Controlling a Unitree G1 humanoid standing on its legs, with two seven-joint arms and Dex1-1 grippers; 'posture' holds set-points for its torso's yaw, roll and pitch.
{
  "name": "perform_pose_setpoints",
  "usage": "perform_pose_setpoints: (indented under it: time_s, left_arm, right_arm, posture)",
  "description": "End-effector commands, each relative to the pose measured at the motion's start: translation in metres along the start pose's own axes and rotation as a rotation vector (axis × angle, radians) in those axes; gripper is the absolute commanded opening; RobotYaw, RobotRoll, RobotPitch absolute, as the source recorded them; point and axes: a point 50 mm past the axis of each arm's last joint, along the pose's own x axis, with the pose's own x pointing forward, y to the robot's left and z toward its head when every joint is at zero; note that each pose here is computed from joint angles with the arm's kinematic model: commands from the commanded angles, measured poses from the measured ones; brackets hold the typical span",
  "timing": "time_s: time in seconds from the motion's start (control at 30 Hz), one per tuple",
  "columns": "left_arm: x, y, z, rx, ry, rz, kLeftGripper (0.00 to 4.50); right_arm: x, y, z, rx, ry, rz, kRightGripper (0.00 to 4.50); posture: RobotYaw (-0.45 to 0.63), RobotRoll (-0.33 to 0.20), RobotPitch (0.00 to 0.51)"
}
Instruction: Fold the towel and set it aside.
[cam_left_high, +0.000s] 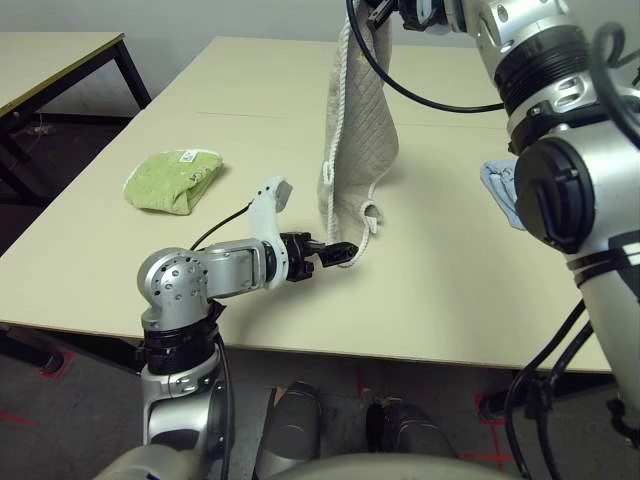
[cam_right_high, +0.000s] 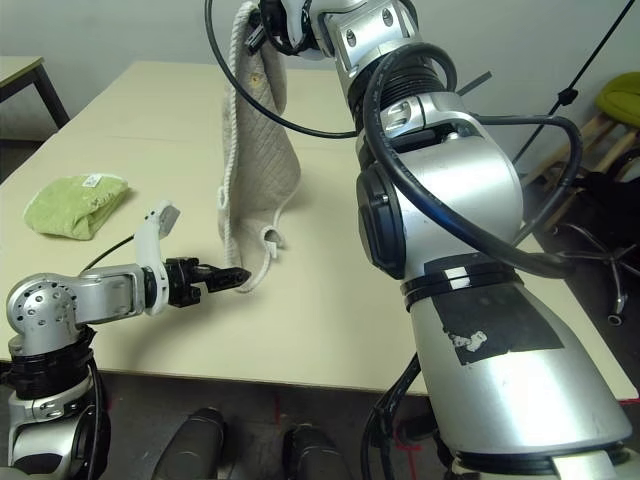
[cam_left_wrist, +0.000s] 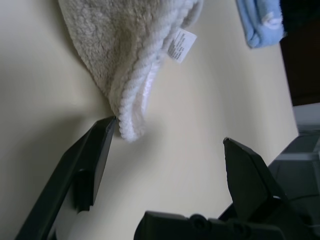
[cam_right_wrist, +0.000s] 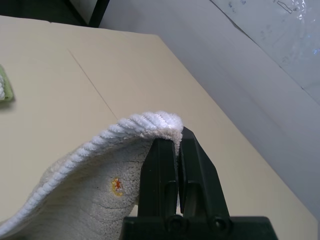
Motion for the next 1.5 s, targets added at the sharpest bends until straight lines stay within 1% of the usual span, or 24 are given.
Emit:
perform_pose_setpoints:
  time_s: [0.03,0.1,0.2,0.37,0.43,0.5,0.53,0.6,0.7,0.73,0.87,0.93,1.17,1.3,1.4,1.5]
  left_arm:
    - [0.007,0.01,0.001,-0.008,0.003,0.059,4.5]
    - [0.007,0.015,0.0,-0.002,0.007,0.077,4.5]
    - [0.009,0.018,0.002,-0.021,-0.018,0.077,4.5]
    - [0.014,0.017,0.001,-0.024,-0.021,0.049,4.5]
    - [0.016,0.017,0.0,-0.028,-0.022,0.043,4.12]
    - [0.017,0.016,0.0,-0.034,-0.029,0.039,3.62]
    - [0.018,0.017,0.0,-0.041,-0.034,0.037,3.23]
    - [0.019,0.017,-0.001,-0.048,-0.036,0.03,2.68]
    - [0.019,0.018,-0.001,-0.051,-0.042,0.029,1.65]
    - [0.019,0.019,-0.001,-0.054,-0.047,0.031,1.41]
    - [0.018,0.02,0.001,-0.054,-0.058,0.032,0.1]
    - [0.016,0.022,0.002,-0.052,-0.065,0.033,0.04]
    - [-0.004,0.033,0.015,-0.021,-0.112,0.035,0.04]
    - [-0.014,0.033,0.022,0.025,-0.127,0.014,0.04]
    - [-0.026,0.033,0.03,0.071,-0.164,-0.01,0.04]
    - [-0.046,0.036,0.043,0.109,-0.195,-0.02,0.04]
  right_arm:
    - [0.0,0.0,0.001,0.008,-0.007,0.012,0.04]
    - [-0.001,0.0,0.001,0.007,-0.007,0.014,0.04]
    - [-0.001,-0.001,0.001,0.006,-0.006,0.015,0.04]
    - [-0.002,-0.001,0.001,0.006,-0.004,0.022,0.04]
    - [-0.001,-0.001,0.0,0.006,-0.003,0.025,0.0]
    - [-0.002,-0.001,0.0,0.006,-0.003,0.027,0.0]
    - [-0.002,-0.001,0.0,0.006,-0.003,0.028,0.0]
    - [-0.002,-0.001,0.0,0.006,-0.003,0.031,0.0]
    - [-0.002,-0.001,-0.002,0.009,-0.001,0.038,0.0]
    - [-0.003,-0.002,-0.003,0.01,0.0,0.04,0.0]
    - [-0.005,-0.004,-0.007,0.023,0.004,0.045,0.0]
    - [-0.006,-0.005,-0.01,0.03,0.006,0.048,0.0]
    - [-0.013,-0.011,-0.025,0.063,0.026,0.072,0.0]
    - [-0.018,-0.015,-0.032,0.093,0.026,0.098,0.0]
    - [-0.025,-0.018,-0.039,0.113,0.027,0.15,0.0]
    - [-0.037,-0.023,-0.055,0.148,0.054,0.222,0.0]
  posture:
    - [0.21,0.0,0.104]
    - [0.2,0.0,0.104]
    - [0.2,0.0,0.104]
    - [0.2,0.0,0.104]
    - [0.2,0.0,0.104]
    - [0.2,0.0,0.101]
    - [0.2,0.0,0.101]
    - [0.2,0.0,0.101]
    - [0.19,0.0,0.099]
    - [0.19,0.0,0.099]
    - [0.19,0.0,0.092]
    - [0.19,0.0,0.092]
    - [0.18,0.0,0.077]
    - [0.18,0.0,0.077]
    - [0.19,0.0,0.077]
    - [0.19,0.0,0.077]
